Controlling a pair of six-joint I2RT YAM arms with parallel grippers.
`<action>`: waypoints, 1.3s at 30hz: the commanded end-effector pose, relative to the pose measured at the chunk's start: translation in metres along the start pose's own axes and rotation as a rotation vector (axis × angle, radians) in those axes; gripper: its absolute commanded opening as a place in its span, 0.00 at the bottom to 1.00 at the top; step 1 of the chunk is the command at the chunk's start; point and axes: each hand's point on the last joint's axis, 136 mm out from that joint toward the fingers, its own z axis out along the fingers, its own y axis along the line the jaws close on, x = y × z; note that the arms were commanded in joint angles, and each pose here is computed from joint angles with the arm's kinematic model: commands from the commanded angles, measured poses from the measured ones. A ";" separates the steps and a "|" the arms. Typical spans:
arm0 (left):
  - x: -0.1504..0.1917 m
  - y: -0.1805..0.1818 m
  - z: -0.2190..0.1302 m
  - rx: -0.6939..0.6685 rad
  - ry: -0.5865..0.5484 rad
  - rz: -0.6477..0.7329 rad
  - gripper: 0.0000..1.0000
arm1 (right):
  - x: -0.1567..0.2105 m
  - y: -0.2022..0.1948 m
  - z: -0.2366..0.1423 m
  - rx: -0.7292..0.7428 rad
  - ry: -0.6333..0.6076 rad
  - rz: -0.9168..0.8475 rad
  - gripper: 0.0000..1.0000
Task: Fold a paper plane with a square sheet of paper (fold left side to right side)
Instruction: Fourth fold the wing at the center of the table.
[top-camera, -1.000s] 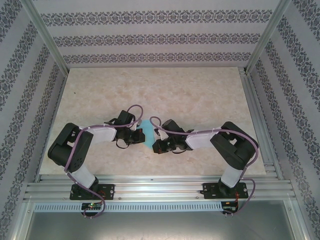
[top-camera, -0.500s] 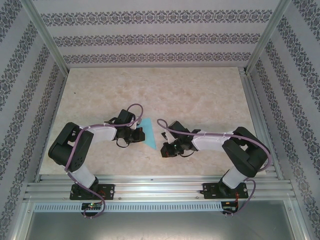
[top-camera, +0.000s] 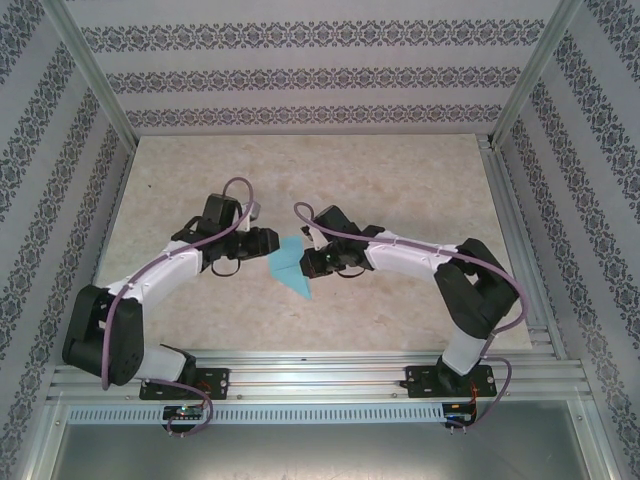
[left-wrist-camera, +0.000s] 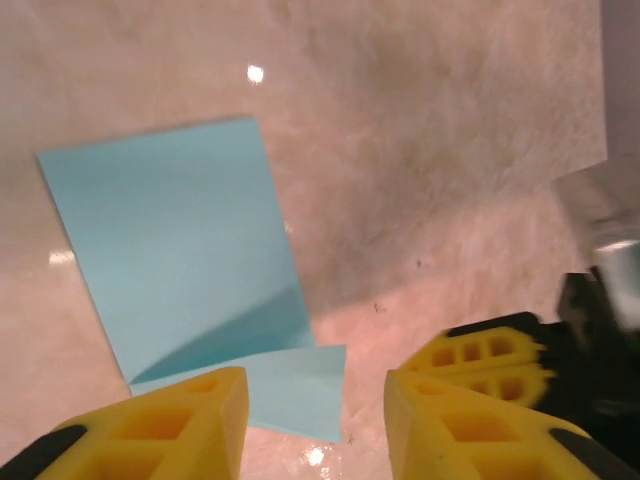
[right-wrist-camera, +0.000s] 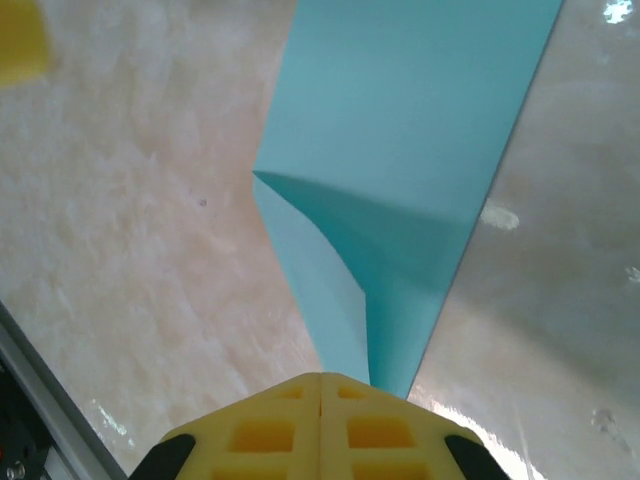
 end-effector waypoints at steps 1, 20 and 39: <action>0.007 0.020 -0.014 -0.037 0.038 -0.054 0.49 | -0.016 0.001 0.010 -0.011 -0.018 -0.031 0.06; 0.022 0.060 0.027 -0.005 0.124 -0.208 0.64 | -0.010 -0.041 0.033 0.111 0.058 -0.010 0.08; 0.026 0.063 0.051 0.006 0.166 -0.240 0.59 | -0.020 -0.034 0.015 0.096 0.026 -0.015 0.09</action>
